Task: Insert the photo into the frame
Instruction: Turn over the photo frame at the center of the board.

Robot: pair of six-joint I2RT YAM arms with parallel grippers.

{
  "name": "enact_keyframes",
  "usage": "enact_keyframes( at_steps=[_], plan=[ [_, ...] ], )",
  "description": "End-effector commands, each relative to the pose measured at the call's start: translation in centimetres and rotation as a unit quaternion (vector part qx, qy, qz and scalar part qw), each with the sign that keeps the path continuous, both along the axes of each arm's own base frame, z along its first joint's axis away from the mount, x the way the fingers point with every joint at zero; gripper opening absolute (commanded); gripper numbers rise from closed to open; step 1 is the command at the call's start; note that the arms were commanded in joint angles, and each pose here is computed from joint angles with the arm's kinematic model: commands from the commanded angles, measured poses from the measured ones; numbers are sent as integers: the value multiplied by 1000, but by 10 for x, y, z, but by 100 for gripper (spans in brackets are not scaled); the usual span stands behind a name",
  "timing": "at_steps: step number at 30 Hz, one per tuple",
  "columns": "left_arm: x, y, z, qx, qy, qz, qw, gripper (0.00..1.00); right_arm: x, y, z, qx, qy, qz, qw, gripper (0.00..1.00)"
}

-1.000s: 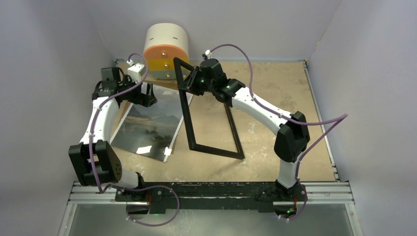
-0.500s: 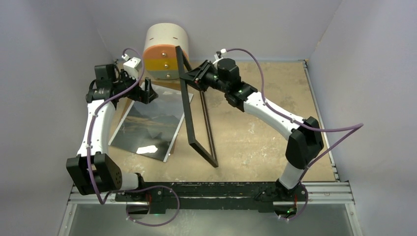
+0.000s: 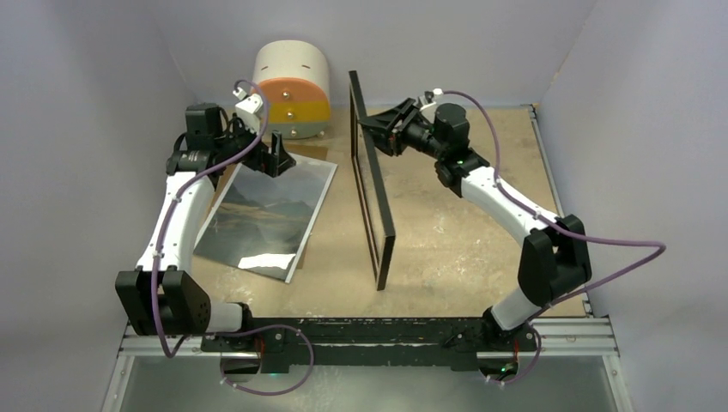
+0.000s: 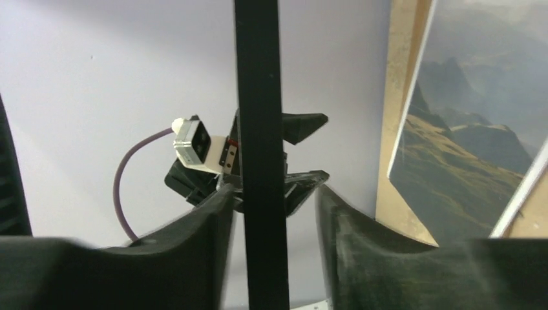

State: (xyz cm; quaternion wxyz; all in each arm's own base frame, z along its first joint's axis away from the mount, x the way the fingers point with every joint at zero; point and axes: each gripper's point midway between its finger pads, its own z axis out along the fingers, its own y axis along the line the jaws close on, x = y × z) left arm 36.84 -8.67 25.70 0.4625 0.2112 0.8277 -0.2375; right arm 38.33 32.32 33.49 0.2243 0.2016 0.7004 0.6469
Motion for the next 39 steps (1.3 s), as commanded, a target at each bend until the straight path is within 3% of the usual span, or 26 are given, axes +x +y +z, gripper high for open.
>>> enact_keyframes(
  at_steps=[1, 6, 9, 16, 21, 28, 39],
  plan=[
    [19, -8, 18, -1, -30, 5, 1000, 100, -15, -32, 3, -26, -8, 14, 1000, 62],
    [23, -21, 5, 11, -23, -3, 1000, 100, -10, -82, 0, -70, -13, -30, 997, 84],
    [25, -27, -5, 31, -22, -6, 999, 100, -9, -106, -9, -108, -11, -45, 993, 88],
    [23, -36, -25, 53, -17, -14, 998, 100, -14, -154, -53, -228, 22, -64, 971, 86],
    [23, -35, -52, 87, -10, -19, 996, 100, -23, -175, -82, -306, 35, -77, 948, 79],
    [23, -18, -110, 164, 7, -18, 986, 100, -32, -189, -108, -351, 35, -84, 932, 65],
    [8, -42, -174, 221, 28, -54, 973, 100, -46, -202, -155, -391, 48, -81, 915, 64]
  ],
)
